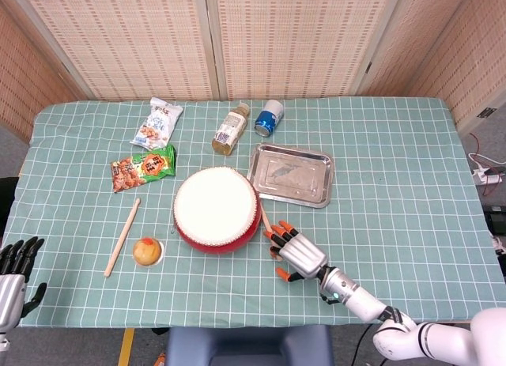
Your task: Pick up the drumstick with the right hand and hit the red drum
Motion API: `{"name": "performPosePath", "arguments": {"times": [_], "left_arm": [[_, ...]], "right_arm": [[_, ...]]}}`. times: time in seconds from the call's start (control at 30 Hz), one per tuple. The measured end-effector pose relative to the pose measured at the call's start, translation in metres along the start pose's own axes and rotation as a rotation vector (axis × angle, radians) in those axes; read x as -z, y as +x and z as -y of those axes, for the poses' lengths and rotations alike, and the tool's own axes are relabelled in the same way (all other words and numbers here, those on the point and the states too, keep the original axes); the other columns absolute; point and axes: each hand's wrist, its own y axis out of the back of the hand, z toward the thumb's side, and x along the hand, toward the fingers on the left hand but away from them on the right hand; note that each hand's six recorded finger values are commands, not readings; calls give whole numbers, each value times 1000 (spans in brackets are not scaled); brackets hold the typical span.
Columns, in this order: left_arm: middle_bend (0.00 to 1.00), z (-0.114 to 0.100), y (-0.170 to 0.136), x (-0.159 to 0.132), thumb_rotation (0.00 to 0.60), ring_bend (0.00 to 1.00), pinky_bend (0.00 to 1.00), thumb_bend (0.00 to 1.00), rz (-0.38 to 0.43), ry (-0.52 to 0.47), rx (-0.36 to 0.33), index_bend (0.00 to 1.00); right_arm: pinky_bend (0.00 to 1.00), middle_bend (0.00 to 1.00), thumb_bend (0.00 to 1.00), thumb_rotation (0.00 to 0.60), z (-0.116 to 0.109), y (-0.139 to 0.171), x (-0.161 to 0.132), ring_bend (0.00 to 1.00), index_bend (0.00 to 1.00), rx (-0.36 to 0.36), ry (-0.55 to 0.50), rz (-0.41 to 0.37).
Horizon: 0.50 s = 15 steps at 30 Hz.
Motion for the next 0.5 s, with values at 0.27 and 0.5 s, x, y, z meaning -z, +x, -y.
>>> {"name": "performPosePath", "arguments": {"times": [0.27,0.5], "left_arm": [[48,1,-1,3,600,0,4,328,-7,-5,1,35],[48,2,-2,6,600,0,5,327,-10,-10,-2,35]], "right_arm": [[0,72,481,362,10,-6,3,0,409,-2,67,5],[0,72,481,364,7,5,20,0,419,15,92,55]]}}
